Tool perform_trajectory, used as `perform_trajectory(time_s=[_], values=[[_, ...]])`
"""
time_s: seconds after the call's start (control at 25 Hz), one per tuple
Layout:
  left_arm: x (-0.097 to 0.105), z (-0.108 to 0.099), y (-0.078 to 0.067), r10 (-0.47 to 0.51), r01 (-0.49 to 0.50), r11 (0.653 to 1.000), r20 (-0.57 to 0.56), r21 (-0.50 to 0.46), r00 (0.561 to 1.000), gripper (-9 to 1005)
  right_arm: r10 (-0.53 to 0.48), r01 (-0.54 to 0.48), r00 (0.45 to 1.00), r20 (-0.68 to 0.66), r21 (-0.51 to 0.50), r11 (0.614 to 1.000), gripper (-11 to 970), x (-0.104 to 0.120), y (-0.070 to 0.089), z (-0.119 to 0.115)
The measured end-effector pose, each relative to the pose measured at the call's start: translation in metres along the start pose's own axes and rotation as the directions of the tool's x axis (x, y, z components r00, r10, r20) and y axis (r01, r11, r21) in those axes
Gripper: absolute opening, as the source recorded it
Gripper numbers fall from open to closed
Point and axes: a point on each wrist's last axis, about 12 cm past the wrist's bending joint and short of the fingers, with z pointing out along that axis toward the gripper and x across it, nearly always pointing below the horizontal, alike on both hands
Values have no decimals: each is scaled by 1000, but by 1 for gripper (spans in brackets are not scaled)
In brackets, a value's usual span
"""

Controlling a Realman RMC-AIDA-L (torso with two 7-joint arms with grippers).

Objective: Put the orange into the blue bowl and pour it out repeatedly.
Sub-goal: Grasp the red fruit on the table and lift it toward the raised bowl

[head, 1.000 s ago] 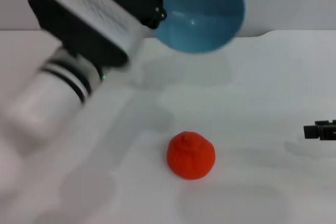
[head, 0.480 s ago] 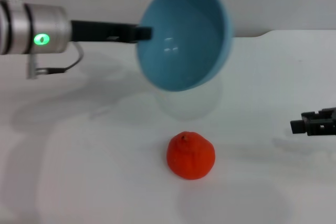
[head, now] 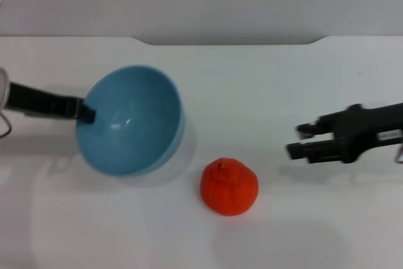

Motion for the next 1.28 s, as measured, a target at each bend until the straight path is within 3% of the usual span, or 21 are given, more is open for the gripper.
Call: perform_trajectory(time_s=[0.16,0.36,0.56,0.8,1.28], values=[[10,-7,4,-13,12,999,-26,-34,1000,0,-59,61,998,19,-100,993,499,-14,0,32],[14,-22,4,-6,5,997,-11,-72,1000,-1,-84,81,996,-22,-120,989,499,-23,1,56],[19,-26,6,-12,2,991,-72,-133,997,-1,-146,134,985,-95,-118,984,499,-22,8,81],[19,-24,3,-3,-9,991,-84,-134,997,0,-185,171,972,-143,-107,979,499,-17,15,109],[14,-16,-8,37,-49,992,-100,-118,994,0,-195,199,963,-186,1,980,500,-2,12,135]])
